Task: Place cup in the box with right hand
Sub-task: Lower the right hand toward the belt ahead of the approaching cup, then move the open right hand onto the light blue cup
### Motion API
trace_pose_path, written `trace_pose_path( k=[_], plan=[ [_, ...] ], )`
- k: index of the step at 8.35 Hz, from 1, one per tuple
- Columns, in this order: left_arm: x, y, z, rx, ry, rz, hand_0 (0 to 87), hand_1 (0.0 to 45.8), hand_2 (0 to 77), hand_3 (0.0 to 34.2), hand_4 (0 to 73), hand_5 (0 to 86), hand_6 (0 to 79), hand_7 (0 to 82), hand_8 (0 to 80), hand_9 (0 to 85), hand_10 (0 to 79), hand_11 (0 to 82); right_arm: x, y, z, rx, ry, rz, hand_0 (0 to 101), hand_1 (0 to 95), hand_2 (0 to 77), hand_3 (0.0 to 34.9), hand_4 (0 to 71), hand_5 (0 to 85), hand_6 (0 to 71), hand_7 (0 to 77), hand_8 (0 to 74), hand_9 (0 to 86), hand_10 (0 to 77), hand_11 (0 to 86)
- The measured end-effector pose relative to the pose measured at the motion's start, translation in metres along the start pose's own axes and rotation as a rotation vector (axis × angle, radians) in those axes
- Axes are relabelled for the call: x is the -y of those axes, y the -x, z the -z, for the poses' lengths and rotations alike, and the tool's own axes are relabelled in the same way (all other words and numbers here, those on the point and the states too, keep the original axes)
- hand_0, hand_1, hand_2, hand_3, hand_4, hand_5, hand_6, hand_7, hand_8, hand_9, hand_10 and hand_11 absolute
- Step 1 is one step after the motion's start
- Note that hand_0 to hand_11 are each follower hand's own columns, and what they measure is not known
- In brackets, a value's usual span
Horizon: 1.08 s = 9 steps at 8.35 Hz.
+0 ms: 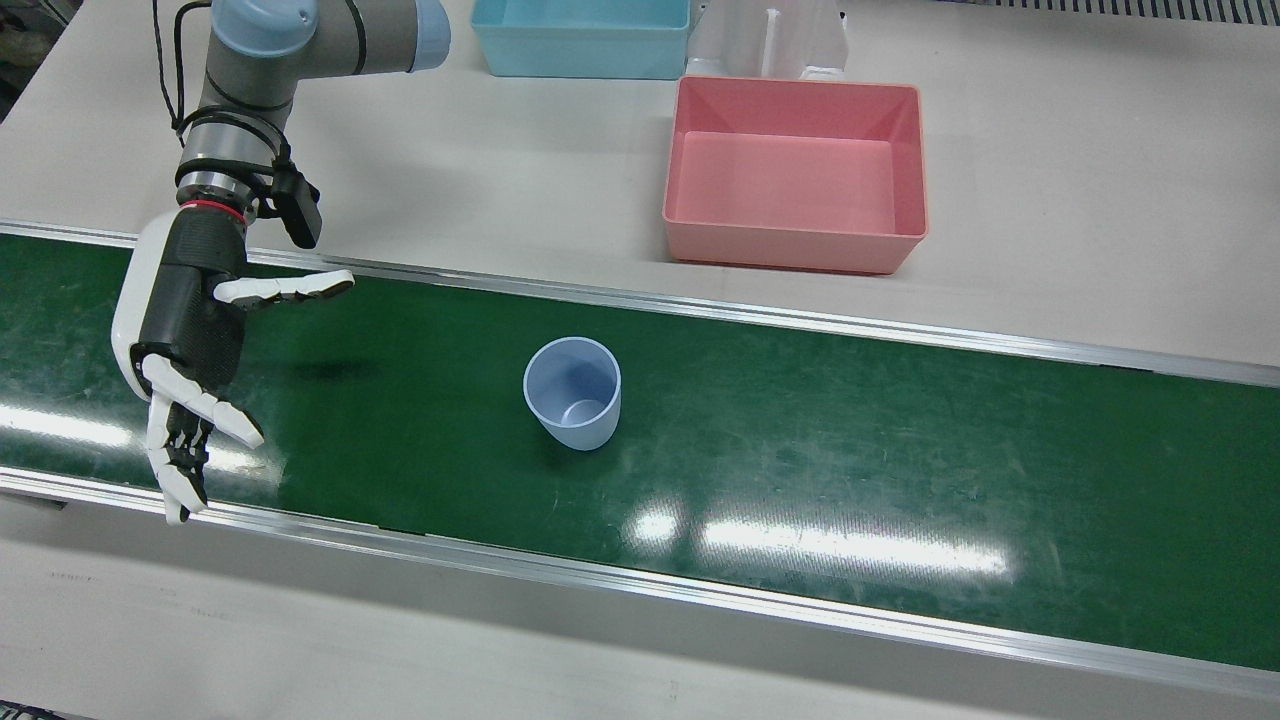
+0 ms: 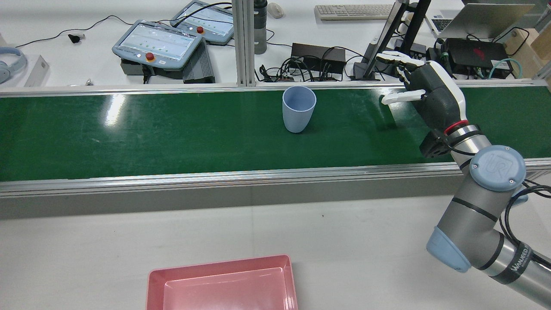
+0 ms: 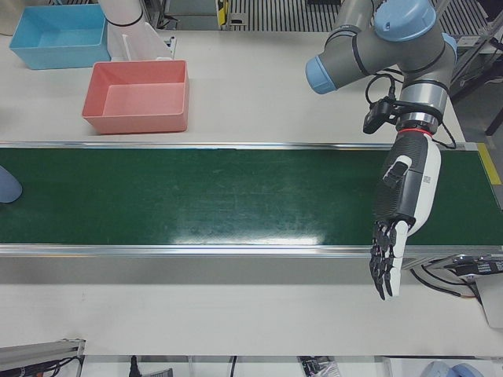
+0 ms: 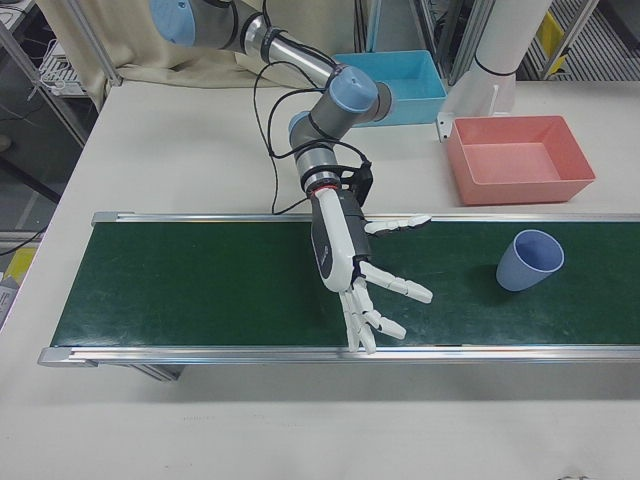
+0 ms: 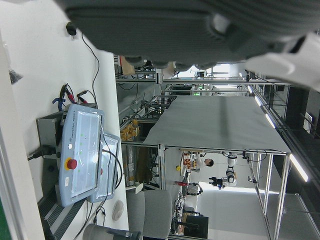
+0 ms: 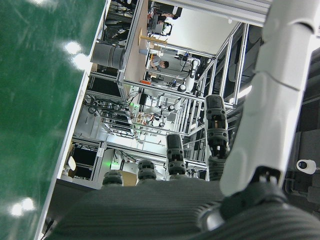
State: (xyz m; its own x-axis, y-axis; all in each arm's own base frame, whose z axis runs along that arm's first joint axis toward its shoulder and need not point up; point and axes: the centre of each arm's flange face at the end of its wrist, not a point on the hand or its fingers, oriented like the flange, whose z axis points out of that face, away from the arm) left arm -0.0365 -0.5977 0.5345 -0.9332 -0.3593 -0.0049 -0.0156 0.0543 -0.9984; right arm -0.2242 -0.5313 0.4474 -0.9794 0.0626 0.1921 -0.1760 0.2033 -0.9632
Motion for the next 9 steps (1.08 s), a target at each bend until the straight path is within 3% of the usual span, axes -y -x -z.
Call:
trace_pose_path(
  k=[1,4,5,7,8,9],
  plan=[
    [0.0001,-0.0001,0.0001,0.000,0.000,0.000,0.0,0.5,0.5,0.0,0.0,0.0,0.0,0.0,0.0,0.0,0.0,0.0,0.0005,-0.0018,0.0002,-0.003,-0.001,-0.001,59,13.1,0.5,10.4,25.6,4.9,7.6,27.8,1.1,9.3,1.1,2.7],
    [0.0001,-0.0002,0.0001,0.000,0.000,0.000,0.0,0.5,0.5,0.0,0.0,0.0,0.0,0.0,0.0,0.0,0.0,0.0,0.0008,-0.0037,0.0007,-0.006,-0.002,-0.002,62,10.4,0.5,10.4,26.2,6.0,7.6,28.9,4.4,10.9,0.5,2.7],
    [0.0002,-0.0002,0.0002,0.000,0.000,0.000,0.0,0.5,0.5,0.0,0.0,0.0,0.0,0.0,0.0,0.0,0.0,0.0,0.0007,-0.0039,0.0007,-0.006,-0.002,-0.002,62,12.0,0.5,10.3,21.8,6.0,7.6,30.0,1.1,10.9,0.5,2.7],
    [0.0000,0.0000,0.0000,0.000,0.000,0.000,0.0,0.5,0.5,0.0,0.0,0.0,0.0,0.0,0.0,0.0,0.0,0.0,0.0011,-0.0039,0.0010,-0.007,-0.004,0.000,62,12.0,0.5,10.3,21.8,6.0,7.6,27.8,4.4,10.9,0.5,2.7],
    [0.0001,0.0003,0.0000,0.000,0.000,0.000,0.0,0.5,0.5,0.0,0.0,0.0,0.0,0.0,0.0,0.0,0.0,0.0,0.0016,-0.0038,0.0015,-0.008,-0.009,0.003,64,12.0,0.5,10.4,36.0,6.0,9.3,33.8,7.6,16.9,0.5,3.8],
    [0.0002,0.0002,0.0000,0.000,0.000,0.000,0.0,0.5,0.5,0.0,0.0,0.0,0.0,0.0,0.0,0.0,0.0,0.0,0.0024,-0.0035,0.0022,-0.011,-0.015,0.008,64,12.0,0.5,10.4,36.0,6.0,9.3,33.8,7.6,16.9,0.5,3.8]
  ],
)
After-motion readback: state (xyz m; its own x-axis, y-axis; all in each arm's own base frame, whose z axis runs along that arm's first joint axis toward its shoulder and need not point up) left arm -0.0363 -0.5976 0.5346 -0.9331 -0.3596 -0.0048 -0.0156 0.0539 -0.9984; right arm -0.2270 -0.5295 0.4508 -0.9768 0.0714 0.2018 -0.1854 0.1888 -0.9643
